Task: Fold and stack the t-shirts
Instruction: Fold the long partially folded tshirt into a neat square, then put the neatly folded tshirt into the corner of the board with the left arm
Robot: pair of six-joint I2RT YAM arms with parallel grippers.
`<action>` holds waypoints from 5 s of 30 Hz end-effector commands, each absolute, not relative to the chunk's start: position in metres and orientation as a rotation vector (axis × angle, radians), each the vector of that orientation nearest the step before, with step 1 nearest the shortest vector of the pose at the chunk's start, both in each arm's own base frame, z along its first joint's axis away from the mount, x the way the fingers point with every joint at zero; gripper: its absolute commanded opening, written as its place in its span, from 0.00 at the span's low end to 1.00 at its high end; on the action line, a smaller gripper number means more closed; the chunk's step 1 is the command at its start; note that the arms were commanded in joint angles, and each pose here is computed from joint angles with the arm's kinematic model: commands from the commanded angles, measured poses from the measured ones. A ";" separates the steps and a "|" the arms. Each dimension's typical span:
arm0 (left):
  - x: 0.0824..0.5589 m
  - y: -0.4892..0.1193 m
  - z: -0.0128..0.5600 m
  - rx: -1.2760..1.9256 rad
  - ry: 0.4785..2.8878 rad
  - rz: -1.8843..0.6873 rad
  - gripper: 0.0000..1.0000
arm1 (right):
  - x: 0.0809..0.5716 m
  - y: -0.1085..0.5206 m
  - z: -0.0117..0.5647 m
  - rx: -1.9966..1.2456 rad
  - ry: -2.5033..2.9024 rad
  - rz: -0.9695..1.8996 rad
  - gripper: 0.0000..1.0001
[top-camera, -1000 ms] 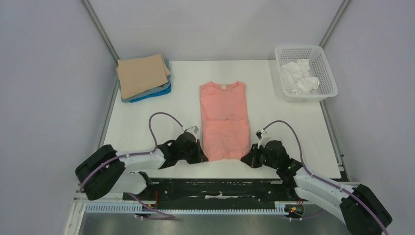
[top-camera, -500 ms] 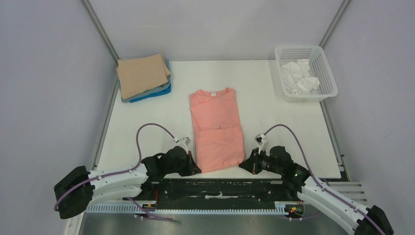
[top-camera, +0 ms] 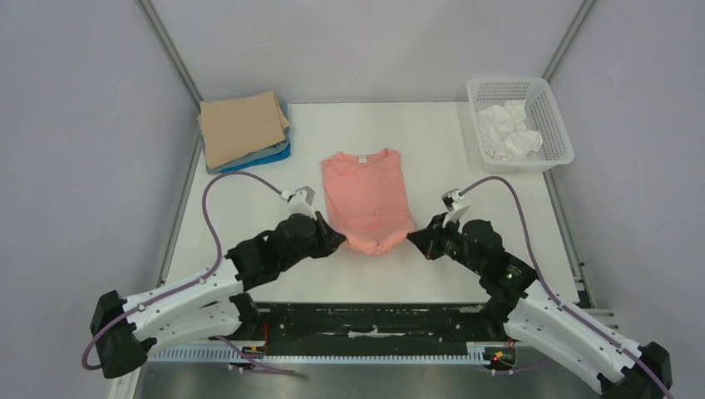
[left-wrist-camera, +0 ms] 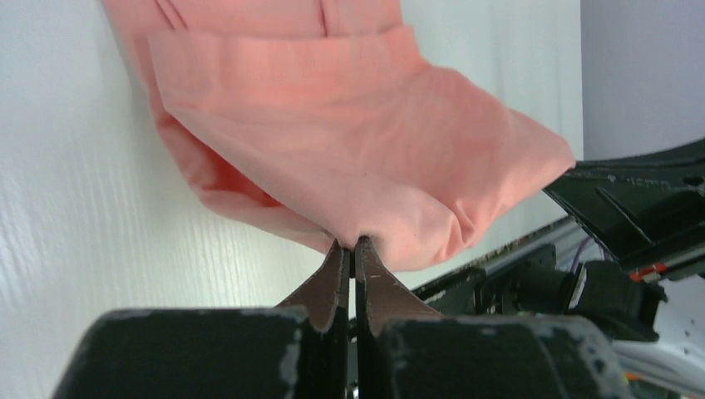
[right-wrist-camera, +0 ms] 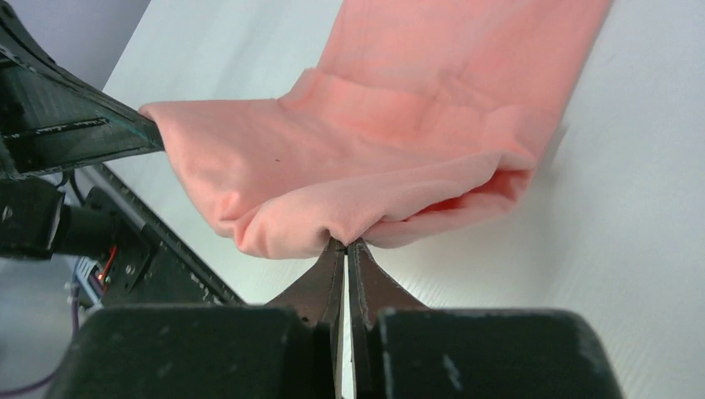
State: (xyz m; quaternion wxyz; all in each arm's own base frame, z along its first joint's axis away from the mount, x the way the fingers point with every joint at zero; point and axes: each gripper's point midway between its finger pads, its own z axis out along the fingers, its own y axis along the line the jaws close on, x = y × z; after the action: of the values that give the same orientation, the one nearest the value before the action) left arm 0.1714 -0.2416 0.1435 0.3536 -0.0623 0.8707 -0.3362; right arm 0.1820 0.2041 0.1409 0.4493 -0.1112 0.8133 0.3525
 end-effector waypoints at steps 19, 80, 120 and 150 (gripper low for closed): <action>0.370 -0.197 0.201 -0.334 2.145 -0.625 0.02 | 0.376 0.197 0.253 -0.150 1.817 0.613 0.00; 0.366 -0.254 0.027 -0.158 2.629 -0.880 0.82 | 0.521 0.272 0.061 -0.022 2.071 0.991 0.98; 0.260 -0.224 0.036 -0.085 2.629 -0.528 0.87 | 0.301 0.152 0.103 -0.053 2.082 0.449 0.98; 0.278 -0.214 -0.023 -0.052 2.670 0.264 0.02 | 0.302 0.117 0.114 -0.021 1.991 0.273 0.98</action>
State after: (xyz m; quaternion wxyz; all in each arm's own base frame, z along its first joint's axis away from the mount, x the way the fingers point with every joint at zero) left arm 0.2989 -0.2936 0.0181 0.2749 -0.0198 0.9537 -0.1200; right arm 0.2989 0.1273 0.1003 0.5046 -0.0178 0.8534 0.1296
